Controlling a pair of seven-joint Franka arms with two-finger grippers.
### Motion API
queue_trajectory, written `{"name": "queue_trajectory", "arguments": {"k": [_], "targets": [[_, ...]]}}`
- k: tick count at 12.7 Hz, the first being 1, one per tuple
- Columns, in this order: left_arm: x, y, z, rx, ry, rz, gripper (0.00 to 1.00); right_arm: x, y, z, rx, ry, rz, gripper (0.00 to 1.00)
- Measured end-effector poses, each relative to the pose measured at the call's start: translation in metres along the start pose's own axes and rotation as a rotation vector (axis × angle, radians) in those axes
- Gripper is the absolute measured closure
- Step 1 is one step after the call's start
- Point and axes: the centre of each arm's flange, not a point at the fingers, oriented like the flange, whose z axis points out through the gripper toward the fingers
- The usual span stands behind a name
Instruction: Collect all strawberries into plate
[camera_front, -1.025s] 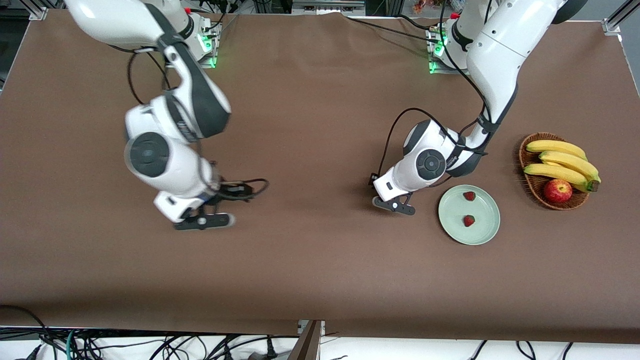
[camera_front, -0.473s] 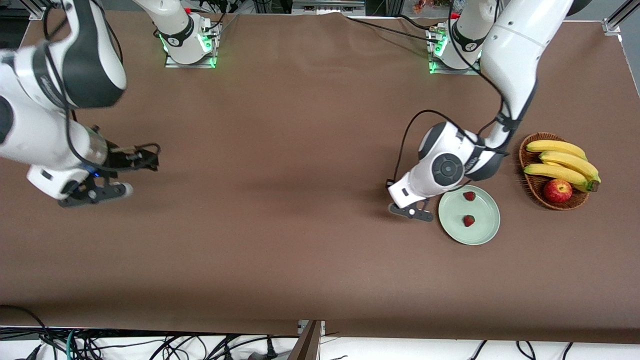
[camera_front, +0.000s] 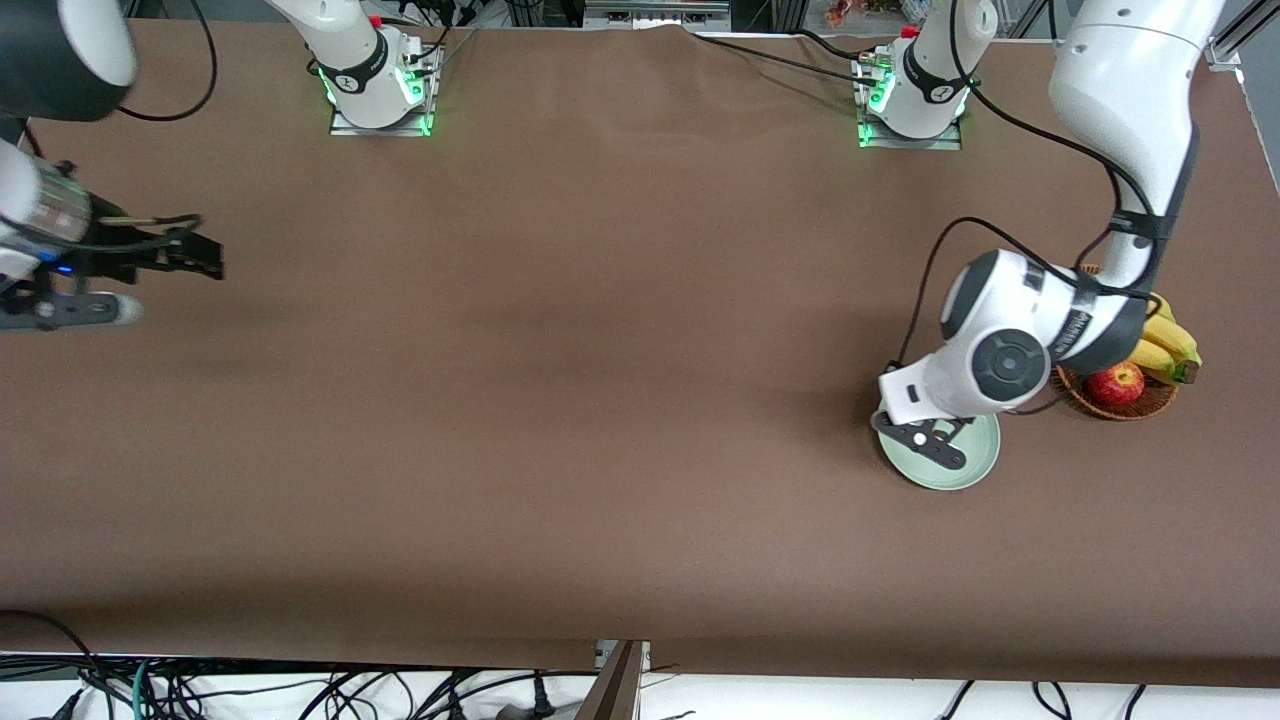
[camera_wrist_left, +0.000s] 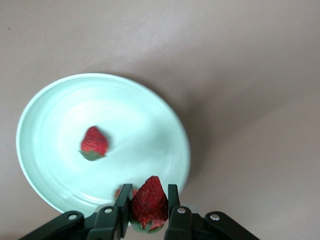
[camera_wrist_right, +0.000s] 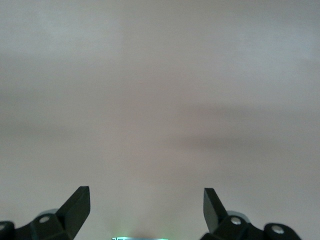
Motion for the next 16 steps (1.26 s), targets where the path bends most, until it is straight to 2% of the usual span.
{"name": "queue_trajectory", "arguments": {"k": [2,4,6,8,10,12,14,16], "targets": [[-0.005,-0.026,0.03,-0.023,0.021,0.068,0.67,-0.012,0.013,-0.012,0.002,0.009,0.016,0.0],[-0.002,-0.024,0.047,-0.04,0.02,0.093,0.67,-0.018,0.011,-0.016,0.003,-0.004,0.013,0.0],[0.003,-0.016,0.046,-0.042,0.025,0.109,0.62,-0.022,0.015,-0.017,0.005,-0.025,0.024,0.0],[0.005,-0.014,0.037,-0.034,0.039,0.119,0.44,-0.027,0.017,-0.022,0.01,-0.028,0.028,0.0],[0.005,-0.016,0.007,-0.006,0.069,0.116,0.23,-0.033,0.01,-0.027,0.026,-0.029,0.018,0.0],[0.0,-0.013,-0.045,0.025,0.081,0.093,0.01,-0.036,0.004,-0.03,0.028,-0.03,0.009,0.0],[-0.012,-0.001,-0.114,0.053,0.083,0.039,0.0,-0.038,0.004,-0.029,0.028,-0.041,0.009,0.0],[-0.033,0.008,-0.182,0.057,0.065,-0.069,0.0,-0.038,0.004,-0.028,0.029,-0.046,0.009,0.0]]}}
